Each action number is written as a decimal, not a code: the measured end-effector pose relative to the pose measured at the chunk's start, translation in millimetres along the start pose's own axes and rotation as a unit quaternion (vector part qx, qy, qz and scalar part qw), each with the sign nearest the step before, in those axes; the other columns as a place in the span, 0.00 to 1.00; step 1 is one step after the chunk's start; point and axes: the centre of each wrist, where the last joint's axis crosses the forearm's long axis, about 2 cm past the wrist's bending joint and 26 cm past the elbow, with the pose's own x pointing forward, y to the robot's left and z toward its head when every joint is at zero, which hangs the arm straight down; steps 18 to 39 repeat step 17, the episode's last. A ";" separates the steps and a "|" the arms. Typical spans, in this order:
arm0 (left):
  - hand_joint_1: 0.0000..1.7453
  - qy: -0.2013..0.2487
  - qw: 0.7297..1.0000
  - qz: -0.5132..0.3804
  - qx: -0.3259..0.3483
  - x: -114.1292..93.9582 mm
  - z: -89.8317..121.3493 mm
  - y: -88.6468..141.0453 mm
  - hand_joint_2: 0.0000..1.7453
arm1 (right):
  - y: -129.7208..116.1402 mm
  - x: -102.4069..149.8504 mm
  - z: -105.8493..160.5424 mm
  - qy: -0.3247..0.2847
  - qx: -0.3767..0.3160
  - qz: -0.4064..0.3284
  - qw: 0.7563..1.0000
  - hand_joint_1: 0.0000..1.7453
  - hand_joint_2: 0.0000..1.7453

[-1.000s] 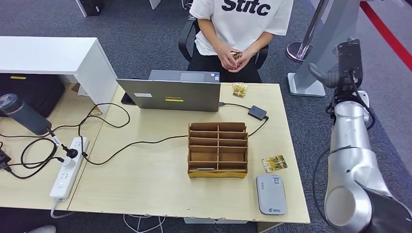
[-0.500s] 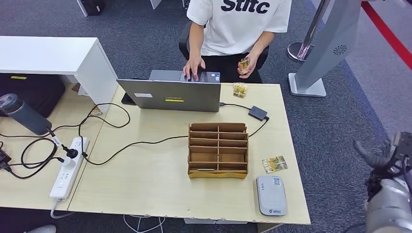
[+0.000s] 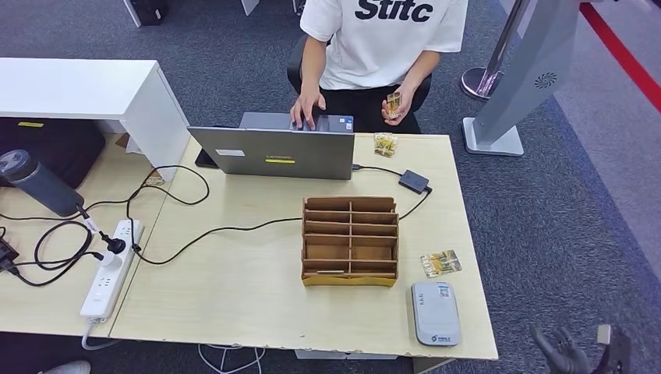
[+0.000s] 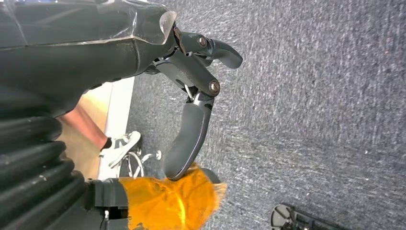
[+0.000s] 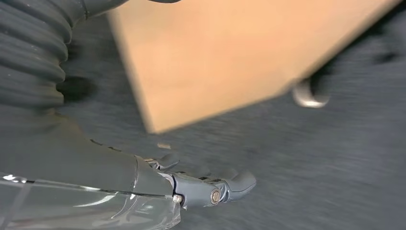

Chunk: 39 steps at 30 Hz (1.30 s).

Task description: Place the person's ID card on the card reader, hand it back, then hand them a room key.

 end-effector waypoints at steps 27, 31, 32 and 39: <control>0.98 -0.006 1.000 0.014 -0.020 -1.7 0.1 -1.2 0.67 | 22.6 -102.7 53.4 0.179 0.035 -0.006 0.983 1.00 0.00; 0.98 -0.006 1.000 0.014 -0.020 -1.7 0.1 -1.2 0.67 | 22.6 -102.7 53.4 0.179 0.035 -0.006 0.983 1.00 0.00; 0.98 -0.006 1.000 0.014 -0.020 -1.7 0.1 -1.2 0.67 | 22.6 -102.7 53.4 0.179 0.035 -0.006 0.983 1.00 0.00; 0.98 -0.006 1.000 0.014 -0.020 -1.7 0.1 -1.2 0.67 | 22.6 -102.7 53.4 0.179 0.035 -0.006 0.983 1.00 0.00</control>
